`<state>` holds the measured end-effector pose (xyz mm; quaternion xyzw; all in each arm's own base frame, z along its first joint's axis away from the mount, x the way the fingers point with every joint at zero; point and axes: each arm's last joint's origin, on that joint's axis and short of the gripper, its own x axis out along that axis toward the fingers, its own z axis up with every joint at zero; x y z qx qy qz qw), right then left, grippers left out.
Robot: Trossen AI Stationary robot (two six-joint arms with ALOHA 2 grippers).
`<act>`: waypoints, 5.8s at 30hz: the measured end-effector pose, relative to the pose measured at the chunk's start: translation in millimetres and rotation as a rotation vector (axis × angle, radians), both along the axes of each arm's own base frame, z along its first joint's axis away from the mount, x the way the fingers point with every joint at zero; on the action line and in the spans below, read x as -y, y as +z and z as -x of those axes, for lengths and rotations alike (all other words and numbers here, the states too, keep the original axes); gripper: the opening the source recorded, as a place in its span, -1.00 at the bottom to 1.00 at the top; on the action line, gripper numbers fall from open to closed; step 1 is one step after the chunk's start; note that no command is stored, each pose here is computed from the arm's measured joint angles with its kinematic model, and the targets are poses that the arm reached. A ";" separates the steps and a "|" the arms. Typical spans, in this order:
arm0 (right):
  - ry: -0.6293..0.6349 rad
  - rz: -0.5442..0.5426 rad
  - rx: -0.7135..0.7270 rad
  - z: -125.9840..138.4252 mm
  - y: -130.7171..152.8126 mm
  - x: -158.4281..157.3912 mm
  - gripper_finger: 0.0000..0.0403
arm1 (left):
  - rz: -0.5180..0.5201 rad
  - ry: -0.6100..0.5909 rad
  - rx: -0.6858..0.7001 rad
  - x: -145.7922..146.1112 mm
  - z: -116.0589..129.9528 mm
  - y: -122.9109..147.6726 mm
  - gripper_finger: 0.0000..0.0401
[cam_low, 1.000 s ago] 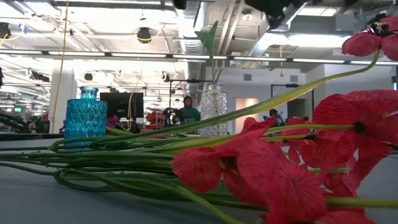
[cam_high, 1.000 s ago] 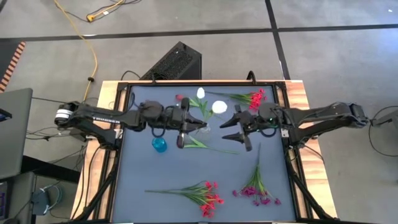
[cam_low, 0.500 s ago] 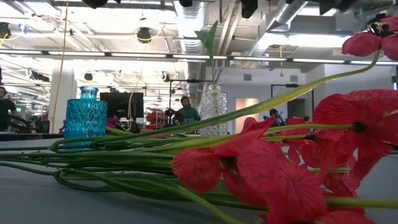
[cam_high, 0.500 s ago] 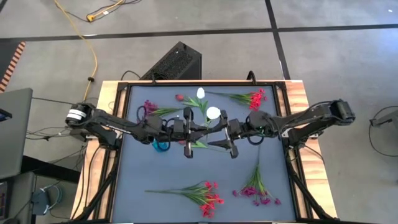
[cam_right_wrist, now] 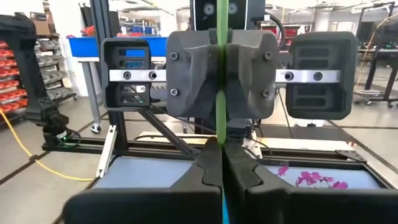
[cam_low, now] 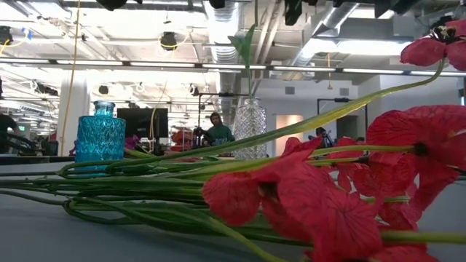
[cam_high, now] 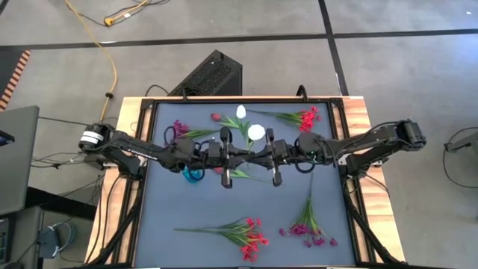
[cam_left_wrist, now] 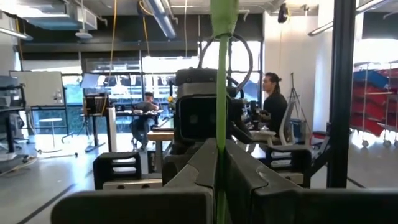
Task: Sort flowers into vase by color
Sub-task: Put the white tulip into the transparent vase, then put the bottom red flowers into the transparent vase
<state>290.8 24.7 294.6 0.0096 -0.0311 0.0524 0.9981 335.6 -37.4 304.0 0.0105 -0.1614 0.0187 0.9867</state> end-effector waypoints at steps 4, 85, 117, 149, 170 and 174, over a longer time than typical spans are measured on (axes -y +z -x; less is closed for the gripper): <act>0.009 -0.040 -0.028 1.6 -0.7 0.0 -0.88 | -0.023 0.006 -0.024 0.0 -0.7 -2.0 -0.95; -0.189 -0.087 -0.449 69.4 -26.8 21.6 0.08 | -0.146 0.284 -0.323 -37.1 -10.1 -30.2 -1.00; -0.104 -0.093 -0.427 66.0 -26.7 -2.0 0.08 | -0.031 0.310 -0.490 -41.7 -19.7 -64.8 -0.83; 0.028 -0.367 -0.679 79.6 -43.4 -30.9 0.08 | 0.113 -0.127 -1.085 -18.0 93.0 -4.6 -0.10; 0.221 -0.074 -0.956 108.2 -64.4 -58.5 0.08 | 0.144 0.001 -1.180 -1.7 124.7 -53.6 -0.10; 0.211 0.094 -1.007 114.3 -70.3 -54.7 0.08 | 0.113 -0.036 -1.128 -0.3 120.7 -50.0 -0.10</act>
